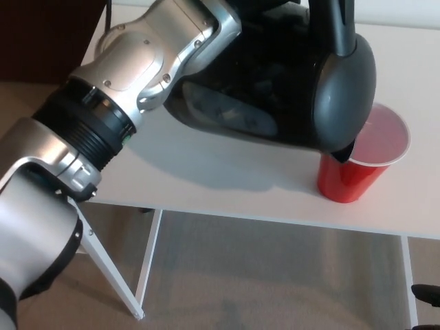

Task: The robot walk towards a table in front and uses its left hand to pick up the pot from the base and pour water to the cup on the right hand side

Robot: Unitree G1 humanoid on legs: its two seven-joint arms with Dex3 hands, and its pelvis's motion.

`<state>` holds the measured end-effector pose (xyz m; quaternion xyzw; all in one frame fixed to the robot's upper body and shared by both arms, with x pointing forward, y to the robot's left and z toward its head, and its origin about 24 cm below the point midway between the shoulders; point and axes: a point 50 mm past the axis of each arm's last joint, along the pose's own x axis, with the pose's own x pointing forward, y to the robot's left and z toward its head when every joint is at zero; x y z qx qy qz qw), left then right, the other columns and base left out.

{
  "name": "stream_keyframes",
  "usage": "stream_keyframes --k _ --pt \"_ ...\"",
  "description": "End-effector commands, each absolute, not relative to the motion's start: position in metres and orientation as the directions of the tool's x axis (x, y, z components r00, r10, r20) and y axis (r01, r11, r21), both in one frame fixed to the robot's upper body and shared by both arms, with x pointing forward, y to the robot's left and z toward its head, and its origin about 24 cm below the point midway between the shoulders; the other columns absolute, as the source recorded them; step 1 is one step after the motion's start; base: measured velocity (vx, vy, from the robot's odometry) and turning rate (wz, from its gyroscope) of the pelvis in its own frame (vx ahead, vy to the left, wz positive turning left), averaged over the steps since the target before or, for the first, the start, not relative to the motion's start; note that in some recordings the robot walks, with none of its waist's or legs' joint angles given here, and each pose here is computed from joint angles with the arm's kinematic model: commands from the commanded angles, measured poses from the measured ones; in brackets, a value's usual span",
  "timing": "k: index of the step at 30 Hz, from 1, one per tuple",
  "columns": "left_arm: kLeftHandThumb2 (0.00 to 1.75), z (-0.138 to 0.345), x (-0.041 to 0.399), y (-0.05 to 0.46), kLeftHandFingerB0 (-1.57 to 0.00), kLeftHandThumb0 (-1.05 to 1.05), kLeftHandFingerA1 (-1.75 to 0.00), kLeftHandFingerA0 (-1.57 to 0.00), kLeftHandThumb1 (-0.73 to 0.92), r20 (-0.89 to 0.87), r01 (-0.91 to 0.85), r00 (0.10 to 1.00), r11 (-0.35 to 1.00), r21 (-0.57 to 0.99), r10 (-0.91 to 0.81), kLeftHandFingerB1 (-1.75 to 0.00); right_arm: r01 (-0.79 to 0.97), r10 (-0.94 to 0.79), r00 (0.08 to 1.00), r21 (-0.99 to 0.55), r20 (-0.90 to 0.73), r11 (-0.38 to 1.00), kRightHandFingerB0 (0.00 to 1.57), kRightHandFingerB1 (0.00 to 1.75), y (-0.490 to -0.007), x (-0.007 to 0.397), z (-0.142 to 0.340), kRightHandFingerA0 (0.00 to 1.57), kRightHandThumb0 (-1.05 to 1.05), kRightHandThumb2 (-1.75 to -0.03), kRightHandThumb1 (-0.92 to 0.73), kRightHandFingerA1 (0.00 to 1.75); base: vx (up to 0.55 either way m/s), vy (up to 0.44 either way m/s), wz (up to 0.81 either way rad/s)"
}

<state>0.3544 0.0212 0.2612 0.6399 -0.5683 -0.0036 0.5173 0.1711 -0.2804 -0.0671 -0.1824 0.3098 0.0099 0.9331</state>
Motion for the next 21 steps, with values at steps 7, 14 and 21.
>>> stream_keyframes --k 7,14,21 --pt "0.57 0.303 0.353 0.020 -0.94 -0.33 -1.38 -0.89 0.54 0.666 -0.804 0.298 0.196 0.562 -0.684 -0.51 -0.155 -0.107 0.809 -0.386 -0.578 0.909 0.36 0.38 -0.283 0.172 -0.062 0.53 -0.29 -0.55 -0.53 0.46 0.00 0.000 0.00" --pt "0.58 0.309 0.362 0.018 -0.97 -0.34 -1.48 -0.89 0.58 0.698 -0.848 0.299 0.154 0.508 -0.651 -0.61 -0.149 -0.113 0.807 -0.385 -0.580 0.911 0.36 0.38 -0.282 0.174 -0.062 0.53 -0.27 -0.56 -0.53 0.47 0.00 0.000 0.00" --pt "0.61 0.304 0.368 0.011 -0.94 -0.34 -1.54 -0.90 0.59 0.677 -0.878 0.303 0.080 0.473 -0.671 -0.90 -0.160 -0.105 0.811 -0.392 -0.575 0.906 0.36 0.39 -0.280 0.176 -0.061 0.55 -0.27 -0.55 -0.53 0.47 0.00 0.000 0.00"
